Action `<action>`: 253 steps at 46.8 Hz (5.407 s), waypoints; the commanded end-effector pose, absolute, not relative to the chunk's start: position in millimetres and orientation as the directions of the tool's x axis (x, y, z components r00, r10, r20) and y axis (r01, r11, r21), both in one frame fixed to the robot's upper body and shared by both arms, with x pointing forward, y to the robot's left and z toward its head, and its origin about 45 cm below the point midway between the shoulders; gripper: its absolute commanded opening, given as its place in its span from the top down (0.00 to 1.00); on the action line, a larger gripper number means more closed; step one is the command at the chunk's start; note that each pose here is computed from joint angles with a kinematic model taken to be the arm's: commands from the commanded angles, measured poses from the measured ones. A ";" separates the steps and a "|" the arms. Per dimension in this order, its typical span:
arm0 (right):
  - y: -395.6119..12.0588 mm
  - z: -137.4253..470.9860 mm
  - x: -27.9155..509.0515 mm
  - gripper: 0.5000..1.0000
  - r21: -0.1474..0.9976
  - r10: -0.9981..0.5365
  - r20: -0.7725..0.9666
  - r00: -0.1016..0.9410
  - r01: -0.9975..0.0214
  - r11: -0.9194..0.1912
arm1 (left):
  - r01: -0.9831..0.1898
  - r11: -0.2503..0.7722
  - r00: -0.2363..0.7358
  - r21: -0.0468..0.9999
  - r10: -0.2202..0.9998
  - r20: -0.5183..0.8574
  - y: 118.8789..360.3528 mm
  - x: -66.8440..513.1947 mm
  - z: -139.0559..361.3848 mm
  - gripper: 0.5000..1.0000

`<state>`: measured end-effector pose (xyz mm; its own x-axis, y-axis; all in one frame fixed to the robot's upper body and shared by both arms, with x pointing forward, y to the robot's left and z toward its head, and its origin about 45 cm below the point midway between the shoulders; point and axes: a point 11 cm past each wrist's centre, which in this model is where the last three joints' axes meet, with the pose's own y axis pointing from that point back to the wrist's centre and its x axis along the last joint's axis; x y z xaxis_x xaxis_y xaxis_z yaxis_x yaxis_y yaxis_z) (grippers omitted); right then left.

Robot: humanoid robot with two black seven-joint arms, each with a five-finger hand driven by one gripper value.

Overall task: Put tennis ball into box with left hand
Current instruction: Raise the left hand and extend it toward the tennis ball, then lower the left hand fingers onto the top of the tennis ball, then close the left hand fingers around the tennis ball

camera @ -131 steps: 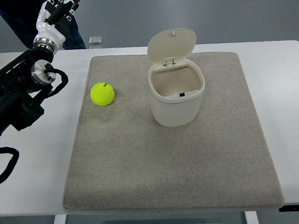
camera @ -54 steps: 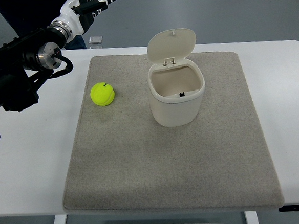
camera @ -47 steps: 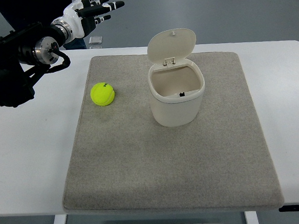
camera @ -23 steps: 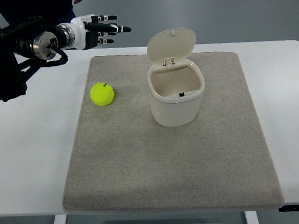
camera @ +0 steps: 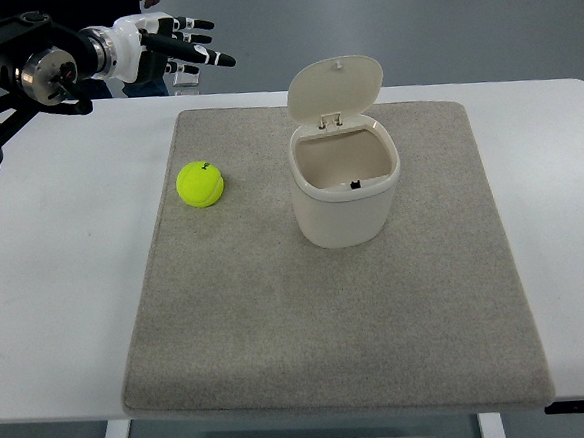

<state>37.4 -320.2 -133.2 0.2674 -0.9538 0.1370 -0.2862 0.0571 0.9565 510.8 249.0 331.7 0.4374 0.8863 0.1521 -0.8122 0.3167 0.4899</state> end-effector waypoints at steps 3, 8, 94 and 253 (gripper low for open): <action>-320.2 -133.1 37.4 0.12 0.956 -0.954 0.137 0.267 -0.286 0.057 | -0.807 0.314 0.438 0.499 0.886 0.152 250.2 509.7 327.8 0.00; -320.2 -133.1 37.4 0.12 0.956 -0.954 0.137 0.267 -0.286 0.057 | -0.795 0.299 0.445 0.527 0.879 0.172 254.1 506.4 317.7 0.00; -320.2 -133.1 37.4 0.12 0.956 -0.954 0.137 0.267 -0.286 0.057 | -0.680 0.297 0.643 0.670 0.680 0.351 257.9 461.3 275.4 0.00; -320.1 -133.2 37.4 0.12 0.957 -0.954 0.136 0.267 -0.286 0.056 | -0.641 0.238 0.684 0.730 0.608 0.403 257.5 443.2 247.4 0.00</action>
<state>37.4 -320.2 -133.1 0.2670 -0.9539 0.1371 -0.2864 0.0573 0.9564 445.1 255.5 249.5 0.6797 0.6163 0.3979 -0.6454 0.2446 0.7236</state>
